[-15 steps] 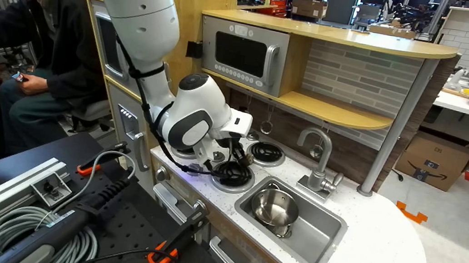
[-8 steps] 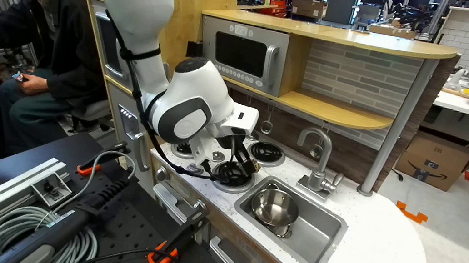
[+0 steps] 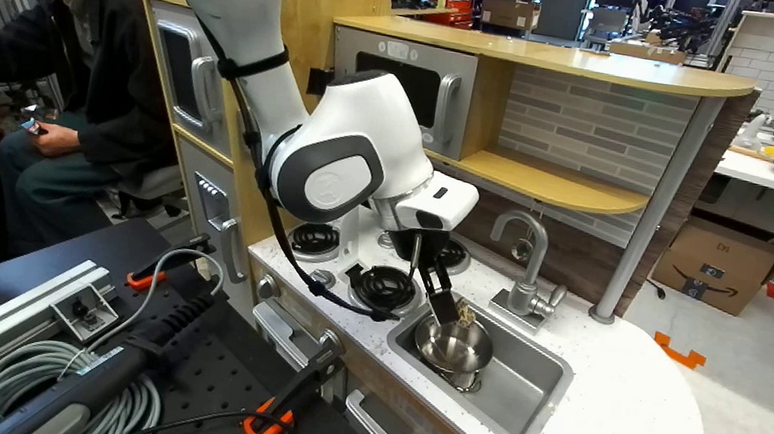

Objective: Remove the object from the stove and put it in the pot

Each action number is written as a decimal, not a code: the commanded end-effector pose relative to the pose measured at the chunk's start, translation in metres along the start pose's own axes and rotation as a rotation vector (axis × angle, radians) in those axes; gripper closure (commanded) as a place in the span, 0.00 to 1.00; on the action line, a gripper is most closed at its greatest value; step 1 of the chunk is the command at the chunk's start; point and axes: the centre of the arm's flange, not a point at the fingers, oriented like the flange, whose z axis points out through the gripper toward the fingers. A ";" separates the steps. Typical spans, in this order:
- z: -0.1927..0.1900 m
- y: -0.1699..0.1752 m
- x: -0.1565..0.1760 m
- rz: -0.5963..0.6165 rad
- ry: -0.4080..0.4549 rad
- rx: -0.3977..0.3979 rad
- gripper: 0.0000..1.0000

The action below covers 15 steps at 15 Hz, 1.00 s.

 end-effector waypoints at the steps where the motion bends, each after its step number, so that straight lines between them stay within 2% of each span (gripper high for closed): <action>1: 0.006 -0.016 0.002 0.071 -0.052 -0.066 0.53; 5: 0.001 -0.020 -0.002 0.110 -0.082 -0.058 0.23; 8: -0.017 -0.013 -0.004 0.097 -0.089 -0.027 0.02; 12: -0.067 0.012 -0.003 0.011 -0.186 0.075 0.00; 15: -0.103 0.022 0.009 0.039 -0.248 0.176 0.00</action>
